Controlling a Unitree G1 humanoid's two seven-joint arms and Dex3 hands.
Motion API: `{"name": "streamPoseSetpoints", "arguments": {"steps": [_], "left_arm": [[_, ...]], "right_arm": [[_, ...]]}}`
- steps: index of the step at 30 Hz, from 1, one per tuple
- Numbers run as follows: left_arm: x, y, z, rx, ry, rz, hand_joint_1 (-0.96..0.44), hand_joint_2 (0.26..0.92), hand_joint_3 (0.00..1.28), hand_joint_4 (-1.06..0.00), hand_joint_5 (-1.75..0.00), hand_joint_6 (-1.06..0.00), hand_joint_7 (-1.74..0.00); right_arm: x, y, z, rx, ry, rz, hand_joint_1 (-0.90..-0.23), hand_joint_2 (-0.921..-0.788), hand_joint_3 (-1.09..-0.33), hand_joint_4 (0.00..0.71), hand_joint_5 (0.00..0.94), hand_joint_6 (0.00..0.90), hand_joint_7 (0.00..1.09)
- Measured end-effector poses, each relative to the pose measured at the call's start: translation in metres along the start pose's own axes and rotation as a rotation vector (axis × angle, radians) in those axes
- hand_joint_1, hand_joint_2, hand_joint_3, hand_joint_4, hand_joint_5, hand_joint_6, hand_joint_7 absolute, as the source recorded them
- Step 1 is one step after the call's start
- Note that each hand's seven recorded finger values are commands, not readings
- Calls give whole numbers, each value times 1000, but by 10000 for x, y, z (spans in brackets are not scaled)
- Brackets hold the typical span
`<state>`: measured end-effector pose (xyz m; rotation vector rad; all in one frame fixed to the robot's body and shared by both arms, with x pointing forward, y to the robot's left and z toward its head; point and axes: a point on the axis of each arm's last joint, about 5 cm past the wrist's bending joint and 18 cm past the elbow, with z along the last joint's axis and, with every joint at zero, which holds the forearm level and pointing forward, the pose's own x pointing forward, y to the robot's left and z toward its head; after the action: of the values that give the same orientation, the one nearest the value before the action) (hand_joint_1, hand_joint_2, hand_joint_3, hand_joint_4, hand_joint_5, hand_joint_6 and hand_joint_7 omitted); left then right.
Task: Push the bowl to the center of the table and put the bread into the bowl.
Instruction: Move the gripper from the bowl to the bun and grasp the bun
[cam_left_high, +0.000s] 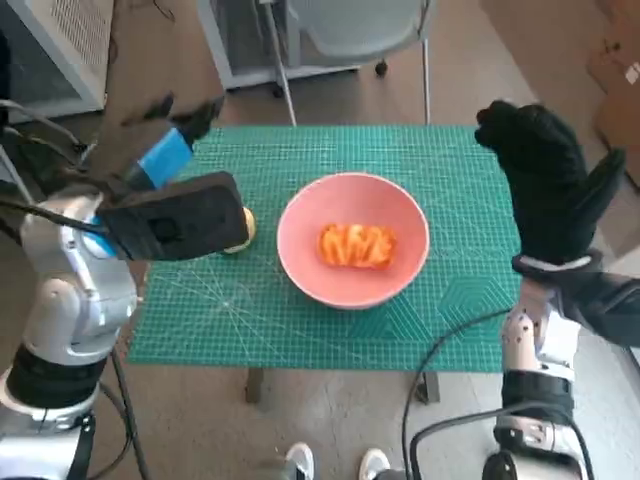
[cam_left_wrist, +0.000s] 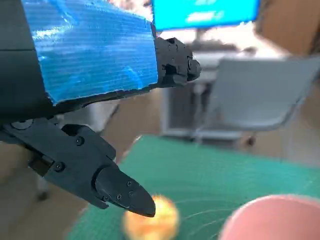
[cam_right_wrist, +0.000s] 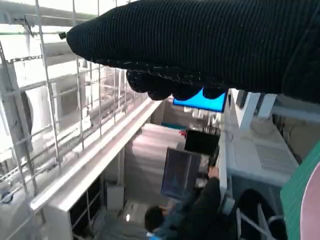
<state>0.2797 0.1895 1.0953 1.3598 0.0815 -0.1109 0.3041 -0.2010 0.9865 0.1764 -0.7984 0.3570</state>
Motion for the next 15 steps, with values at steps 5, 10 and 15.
{"name": "streamPoseSetpoints", "arguments": {"steps": [5, 10, 15], "left_arm": [[87, -90, -41, 18, 14, -68, -277, 687, 0, -24, -7, -218, -22], [154, -154, -89, 24, 34, -111, -268, 690, 6, -18, -2, -211, -13], [231, -248, -108, 26, 42, -146, -274, 691, 6, -20, -1, -210, -8]], "right_arm": [[-3, 1, -5, 2, 2, -1, -643, -921, -762, 250, 1, 347, 1], [-2, 0, -5, 3, 4, -1, -640, -921, -765, 249, 0, 346, 0], [-1, -7, 0, 5, 10, 0, -639, -921, -766, 248, 0, 348, 1]]}}
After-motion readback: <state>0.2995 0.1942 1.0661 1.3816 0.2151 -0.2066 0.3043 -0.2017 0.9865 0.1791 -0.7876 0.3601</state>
